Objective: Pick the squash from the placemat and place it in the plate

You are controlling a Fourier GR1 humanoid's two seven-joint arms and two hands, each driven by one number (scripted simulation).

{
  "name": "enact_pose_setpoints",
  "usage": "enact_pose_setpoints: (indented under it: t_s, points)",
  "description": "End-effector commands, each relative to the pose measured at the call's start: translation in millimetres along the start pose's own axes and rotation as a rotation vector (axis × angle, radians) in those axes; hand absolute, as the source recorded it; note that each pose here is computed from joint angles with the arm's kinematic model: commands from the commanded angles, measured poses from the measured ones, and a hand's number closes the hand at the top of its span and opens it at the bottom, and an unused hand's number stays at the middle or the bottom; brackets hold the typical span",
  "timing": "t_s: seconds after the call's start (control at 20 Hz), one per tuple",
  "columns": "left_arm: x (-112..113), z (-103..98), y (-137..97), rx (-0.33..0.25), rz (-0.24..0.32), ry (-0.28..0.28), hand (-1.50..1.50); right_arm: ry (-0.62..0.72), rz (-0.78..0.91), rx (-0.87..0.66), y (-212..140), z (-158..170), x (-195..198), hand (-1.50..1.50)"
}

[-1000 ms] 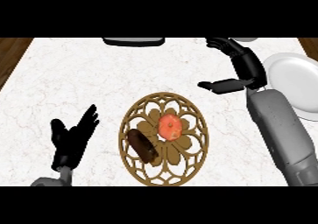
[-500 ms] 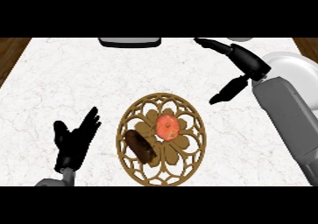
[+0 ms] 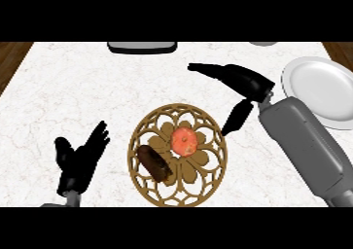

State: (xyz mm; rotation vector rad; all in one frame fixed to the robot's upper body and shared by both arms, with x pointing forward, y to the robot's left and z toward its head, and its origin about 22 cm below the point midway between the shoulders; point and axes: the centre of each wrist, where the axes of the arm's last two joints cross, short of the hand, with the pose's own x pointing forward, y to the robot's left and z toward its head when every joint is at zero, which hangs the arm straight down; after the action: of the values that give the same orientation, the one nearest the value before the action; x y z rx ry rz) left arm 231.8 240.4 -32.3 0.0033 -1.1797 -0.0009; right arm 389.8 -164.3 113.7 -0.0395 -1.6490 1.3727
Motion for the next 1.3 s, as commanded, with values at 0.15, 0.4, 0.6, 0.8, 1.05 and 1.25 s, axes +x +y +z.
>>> enact_pose_setpoints:
  t_s: [0.15,0.4,0.6,0.8,1.05,1.25]
  points:
    - [-10.6,-16.9,-0.5,0.015,0.001,-0.007,0.0,0.069,0.074,0.011,35.3,-10.0,34.0,-1.5]
    - [2.7,-11.4,-5.1,-0.003,-0.03,-0.008,0.0,0.114,0.1,0.094,73.7,-13.4,25.3,-1.5]
    - [1.2,-13.1,-11.7,-0.006,-0.016,-0.002,0.0,0.115,0.058,0.137,76.3,-6.6,34.2,-1.5]
    - [-9.1,15.7,1.6,0.005,0.0,-0.016,0.0,0.115,0.043,0.146,78.6,-15.6,36.7,-1.5]
    - [-3.7,15.4,28.6,-0.005,-0.005,-0.002,0.0,0.15,0.13,0.119,111.1,6.9,30.0,-1.5]
    - [2.2,1.8,-4.5,0.007,-0.015,-0.017,0.0,0.184,0.173,0.11,105.3,-15.7,30.1,-1.5]
